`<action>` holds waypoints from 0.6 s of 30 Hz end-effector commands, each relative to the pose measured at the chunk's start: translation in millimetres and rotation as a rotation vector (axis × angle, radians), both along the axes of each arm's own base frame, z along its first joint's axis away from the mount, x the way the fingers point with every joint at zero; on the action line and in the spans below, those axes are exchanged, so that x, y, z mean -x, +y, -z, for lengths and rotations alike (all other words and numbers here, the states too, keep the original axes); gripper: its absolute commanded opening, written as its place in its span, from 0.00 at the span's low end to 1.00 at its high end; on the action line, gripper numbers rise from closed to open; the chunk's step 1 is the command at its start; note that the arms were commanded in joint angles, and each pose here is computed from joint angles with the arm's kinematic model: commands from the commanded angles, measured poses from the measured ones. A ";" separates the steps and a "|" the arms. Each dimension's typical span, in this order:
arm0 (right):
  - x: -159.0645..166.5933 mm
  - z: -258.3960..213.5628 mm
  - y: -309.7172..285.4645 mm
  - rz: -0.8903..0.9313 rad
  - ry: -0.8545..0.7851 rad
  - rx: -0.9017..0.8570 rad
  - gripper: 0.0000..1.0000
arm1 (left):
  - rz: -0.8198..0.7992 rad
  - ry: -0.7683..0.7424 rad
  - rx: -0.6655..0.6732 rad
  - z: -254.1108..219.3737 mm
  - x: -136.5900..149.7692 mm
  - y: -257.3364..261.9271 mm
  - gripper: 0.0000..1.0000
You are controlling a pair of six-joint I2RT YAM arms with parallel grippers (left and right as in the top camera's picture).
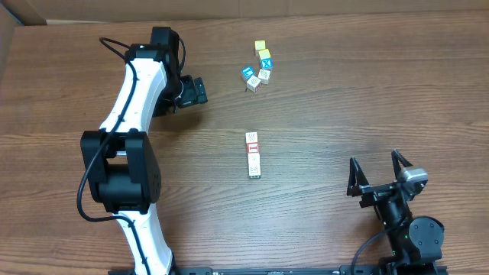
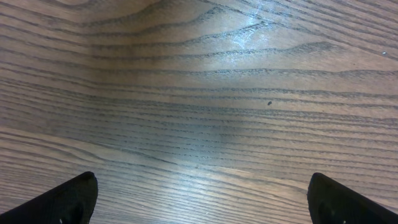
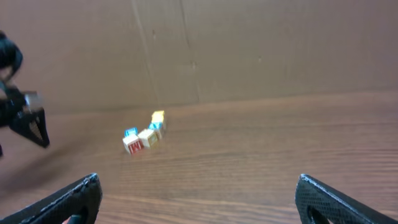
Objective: Flip 4 blocks
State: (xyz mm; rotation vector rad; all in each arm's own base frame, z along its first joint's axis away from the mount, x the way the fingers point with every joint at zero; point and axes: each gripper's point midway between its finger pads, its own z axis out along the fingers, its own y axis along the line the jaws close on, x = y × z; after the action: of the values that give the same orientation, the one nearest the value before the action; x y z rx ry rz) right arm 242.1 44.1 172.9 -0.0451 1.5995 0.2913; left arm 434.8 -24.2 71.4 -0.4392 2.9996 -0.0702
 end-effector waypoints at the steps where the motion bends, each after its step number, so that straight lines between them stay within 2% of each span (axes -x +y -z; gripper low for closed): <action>1: -1.2 2.0 -5.4 0.029 -0.017 0.067 1.00 | 0.000 -0.017 -0.005 -3.9 -5.6 -0.6 1.00; 11: -1.4 1.7 -6.5 0.035 -0.020 0.076 1.00 | 0.000 -0.017 -0.005 -3.9 -5.6 -0.6 1.00; 18: -1.2 2.0 -5.7 0.027 -0.053 0.244 1.00 | 0.000 -0.017 -0.005 -3.9 -5.6 -0.6 1.00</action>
State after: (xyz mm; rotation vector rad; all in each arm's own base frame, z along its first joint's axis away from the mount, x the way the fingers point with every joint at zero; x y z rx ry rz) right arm 242.9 40.2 173.3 -0.1582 1.5850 0.1449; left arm 434.8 -24.2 71.4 -0.4392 2.9996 -0.0702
